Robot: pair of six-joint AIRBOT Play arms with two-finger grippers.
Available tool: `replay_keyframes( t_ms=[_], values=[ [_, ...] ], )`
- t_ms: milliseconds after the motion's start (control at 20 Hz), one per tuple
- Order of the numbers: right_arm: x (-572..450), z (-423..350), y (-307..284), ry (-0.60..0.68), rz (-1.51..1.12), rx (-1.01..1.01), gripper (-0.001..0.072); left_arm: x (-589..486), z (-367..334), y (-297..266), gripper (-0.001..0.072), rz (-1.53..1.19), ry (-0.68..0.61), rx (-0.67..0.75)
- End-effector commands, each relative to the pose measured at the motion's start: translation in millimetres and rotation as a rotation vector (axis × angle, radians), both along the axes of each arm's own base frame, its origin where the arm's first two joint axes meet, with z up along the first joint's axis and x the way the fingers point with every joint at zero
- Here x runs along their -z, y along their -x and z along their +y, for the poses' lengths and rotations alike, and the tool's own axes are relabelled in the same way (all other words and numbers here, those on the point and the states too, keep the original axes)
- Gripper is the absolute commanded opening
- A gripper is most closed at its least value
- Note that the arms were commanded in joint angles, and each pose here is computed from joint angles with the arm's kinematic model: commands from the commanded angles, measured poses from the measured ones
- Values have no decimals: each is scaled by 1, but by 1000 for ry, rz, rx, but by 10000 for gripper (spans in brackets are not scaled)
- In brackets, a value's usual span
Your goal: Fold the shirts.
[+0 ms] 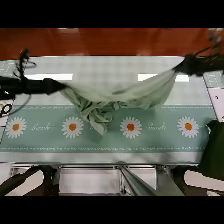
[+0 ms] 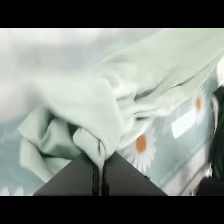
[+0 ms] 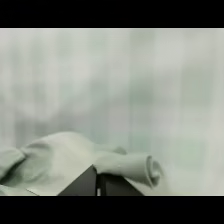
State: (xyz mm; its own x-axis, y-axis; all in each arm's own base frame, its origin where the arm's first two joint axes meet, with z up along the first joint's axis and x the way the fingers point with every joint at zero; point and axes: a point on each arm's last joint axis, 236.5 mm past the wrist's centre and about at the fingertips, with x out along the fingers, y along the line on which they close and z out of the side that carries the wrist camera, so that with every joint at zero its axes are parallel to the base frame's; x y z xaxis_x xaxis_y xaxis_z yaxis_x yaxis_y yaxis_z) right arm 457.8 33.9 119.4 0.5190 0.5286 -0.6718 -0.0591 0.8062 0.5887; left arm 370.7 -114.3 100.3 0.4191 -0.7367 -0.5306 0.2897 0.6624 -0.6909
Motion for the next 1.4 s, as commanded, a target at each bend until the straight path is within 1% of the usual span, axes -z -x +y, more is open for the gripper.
replay_keyframes(
  t_ms=[0, 100, 200, 300, 400, 550, 650, 800, 900, 1000, 1150, 1250, 1350],
  values=[
    [-160, -10, 8, 112, -349, 36, 30, -131, 13, -15, 20, -278, -9, -59],
    [-232, -1, 34, 151, -509, 31, 30, -209, 10, -4, 20, -461, -39, -72],
    [-291, 9, 73, 204, -656, 31, 31, -285, 6, 22, 20, -650, -65, -98],
    [-334, 15, 119, 276, -782, 54, 31, -351, -1, 61, 20, -841, -96, -119],
    [-364, 15, 166, 364, -881, 102, 31, -398, -2, 106, 20, -962, -108, -179],
    [-393, 10, 231, 488, -992, 189, 30, -430, -2, 169, 20, -1126, -235, -272],
    [-401, 9, 268, 538, -1034, 234, 31, -435, 3, 199, 20, -1173, -326, -355],
    [-391, 3, 303, 593, -996, 279, 31, -438, 7, 237, 20, -1204, -387, -458],
    [-378, -10, 313, 624, -935, 332, 30, -436, 15, 252, 20, -1210, -437, -522],
    [-371, -16, 310, 623, -902, 352, 31, -422, 28, 246, 20, -1132, -461, -559],
    [-329, -17, 276, 572, -776, 298, 31, -380, 50, 197, 20, -949, -418, -564],
    [-283, -9, 237, 493, -663, 212, 31, -336, 59, 149, 20, -789, -354, -518],
    [-235, -2, 197, 413, -566, 130, 31, -288, 55, 101, 20, -653, -260, -407]
  ],
)
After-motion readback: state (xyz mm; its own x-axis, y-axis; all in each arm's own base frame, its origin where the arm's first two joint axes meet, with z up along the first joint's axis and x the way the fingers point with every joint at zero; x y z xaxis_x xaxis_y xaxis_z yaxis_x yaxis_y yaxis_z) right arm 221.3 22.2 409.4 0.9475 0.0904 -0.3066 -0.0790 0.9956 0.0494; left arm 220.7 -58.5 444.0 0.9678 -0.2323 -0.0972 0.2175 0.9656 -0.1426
